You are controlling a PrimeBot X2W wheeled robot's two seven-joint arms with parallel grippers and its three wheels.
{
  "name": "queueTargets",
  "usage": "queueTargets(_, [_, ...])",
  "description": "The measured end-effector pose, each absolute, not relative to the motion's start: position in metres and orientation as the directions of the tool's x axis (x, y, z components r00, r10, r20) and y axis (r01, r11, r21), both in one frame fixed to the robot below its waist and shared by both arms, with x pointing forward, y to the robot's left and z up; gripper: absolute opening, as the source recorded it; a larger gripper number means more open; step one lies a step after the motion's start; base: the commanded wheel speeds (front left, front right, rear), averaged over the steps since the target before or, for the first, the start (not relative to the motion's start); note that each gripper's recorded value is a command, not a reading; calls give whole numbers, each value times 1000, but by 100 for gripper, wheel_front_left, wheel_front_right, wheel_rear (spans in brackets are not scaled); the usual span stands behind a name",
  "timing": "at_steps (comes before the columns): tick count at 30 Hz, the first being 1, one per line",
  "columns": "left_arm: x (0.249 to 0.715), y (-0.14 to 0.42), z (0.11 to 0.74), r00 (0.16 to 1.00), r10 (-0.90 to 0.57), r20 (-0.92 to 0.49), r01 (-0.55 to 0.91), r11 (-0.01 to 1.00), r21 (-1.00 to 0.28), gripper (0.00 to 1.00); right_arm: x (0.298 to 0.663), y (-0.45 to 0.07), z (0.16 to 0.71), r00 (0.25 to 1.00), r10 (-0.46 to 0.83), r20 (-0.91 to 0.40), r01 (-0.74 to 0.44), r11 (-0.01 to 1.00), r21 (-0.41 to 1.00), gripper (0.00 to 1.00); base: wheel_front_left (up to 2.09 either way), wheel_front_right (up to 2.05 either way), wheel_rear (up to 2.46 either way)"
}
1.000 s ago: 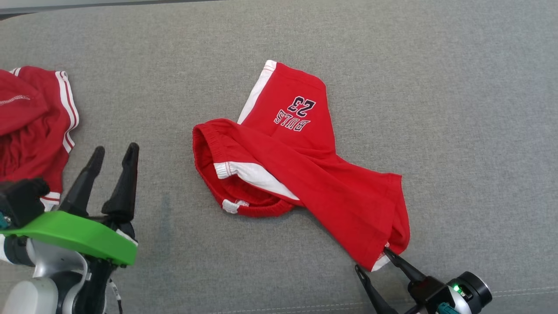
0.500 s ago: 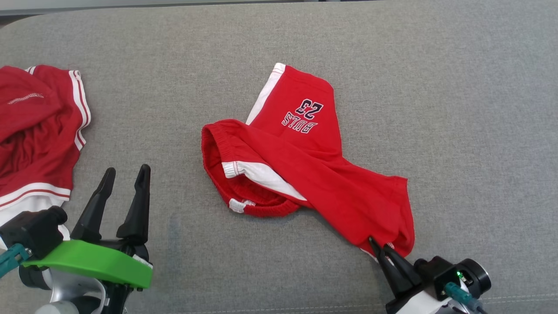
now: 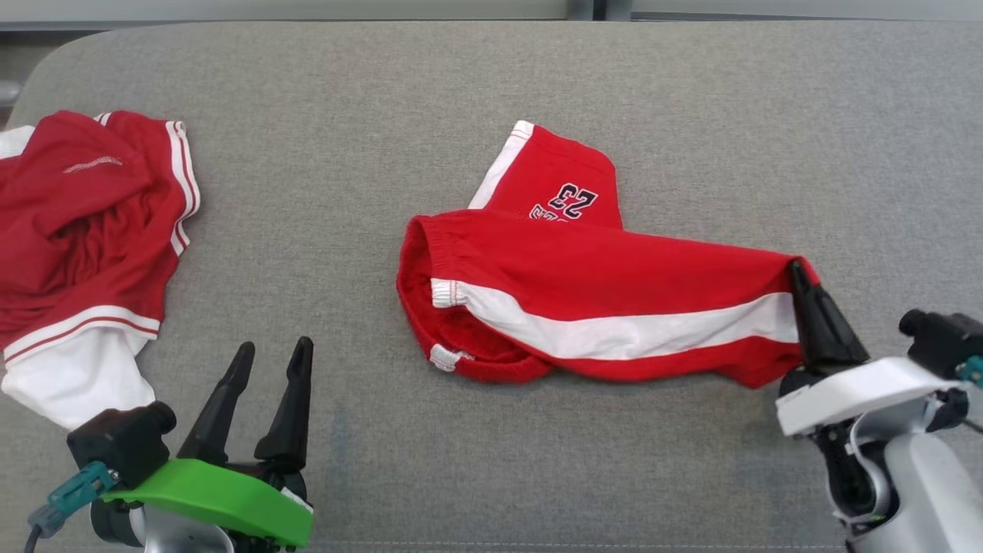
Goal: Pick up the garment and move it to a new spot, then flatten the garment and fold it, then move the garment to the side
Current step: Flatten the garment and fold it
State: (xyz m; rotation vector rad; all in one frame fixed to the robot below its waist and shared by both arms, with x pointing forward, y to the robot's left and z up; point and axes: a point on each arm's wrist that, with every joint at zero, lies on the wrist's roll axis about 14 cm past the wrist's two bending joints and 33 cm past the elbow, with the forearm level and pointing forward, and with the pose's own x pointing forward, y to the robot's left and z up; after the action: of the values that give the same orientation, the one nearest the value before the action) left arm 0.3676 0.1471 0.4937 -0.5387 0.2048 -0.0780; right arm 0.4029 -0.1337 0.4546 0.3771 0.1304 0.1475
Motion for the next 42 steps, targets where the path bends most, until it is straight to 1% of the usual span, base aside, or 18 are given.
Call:
queueTargets(2, [365, 148, 493, 977, -122, -177, 12, 854, -520, 100, 413, -145, 447, 977, 157, -144, -95, 925, 369, 0, 0, 0, 0])
queueTargets(5, [361, 149, 491, 976, -110, -186, -3, 852, -524, 100, 431, -159, 430, 959, 157, -238, -78, 948, 310, 0, 0, 0, 0])
queueTargets(10, [356, 154, 488, 976, -86, -201, -34, 848, -529, 100, 451, -155, 414, 929, 188, -317, -103, 958, 268, 0, 0, 0, 0])
queueTargets(15, [351, 163, 483, 974, -51, -219, -74, 849, -523, 100, 466, -157, 396, 903, 186, -387, -121, 975, 185, 0, 0, 0, 0])
queueTargets(16, [351, 165, 483, 974, -43, -222, -81, 850, -521, 100, 469, -157, 393, 899, 188, -395, -131, 977, 167, 10, 0, 0, 0])
queueTargets(17, [350, 166, 480, 973, -38, -229, -89, 850, -519, 100, 473, -155, 390, 894, 192, -404, -142, 978, 151, 68, 0, 0, 0])
queueTargets(18, [350, 166, 480, 972, -39, -230, -89, 850, -519, 100, 473, -153, 388, 891, 198, -409, -153, 978, 139, 100, 0, 0, 0])
queueTargets(23, [351, 167, 480, 976, -33, -216, -83, 857, -509, 100, 471, -146, 389, 892, 216, -398, -196, 976, 91, 100, 0, 0, 0])
queueTargets(27, [353, 167, 480, 977, -40, -208, -67, 872, -484, 100, 466, -152, 393, 900, 210, -381, -216, 976, 26, 100, 0, 0, 0])
queueTargets(30, [355, 166, 482, 980, -49, -194, -49, 880, -472, 100, 462, -163, 396, 910, 187, -369, -210, 978, -23, 100, 0, 0, 0])
queueTargets(36, [359, 162, 482, 981, -71, -183, -20, 891, -453, 100, 456, -189, 414, 947, 118, -300, -142, 988, -59, 100, 0, 0, 0])
queueTargets(42, [362, 153, 486, 984, -99, -150, 27, 906, -423, 100, 429, -214, 427, 973, 50, -223, -73, 993, -98, 100, 0, 0, 0])
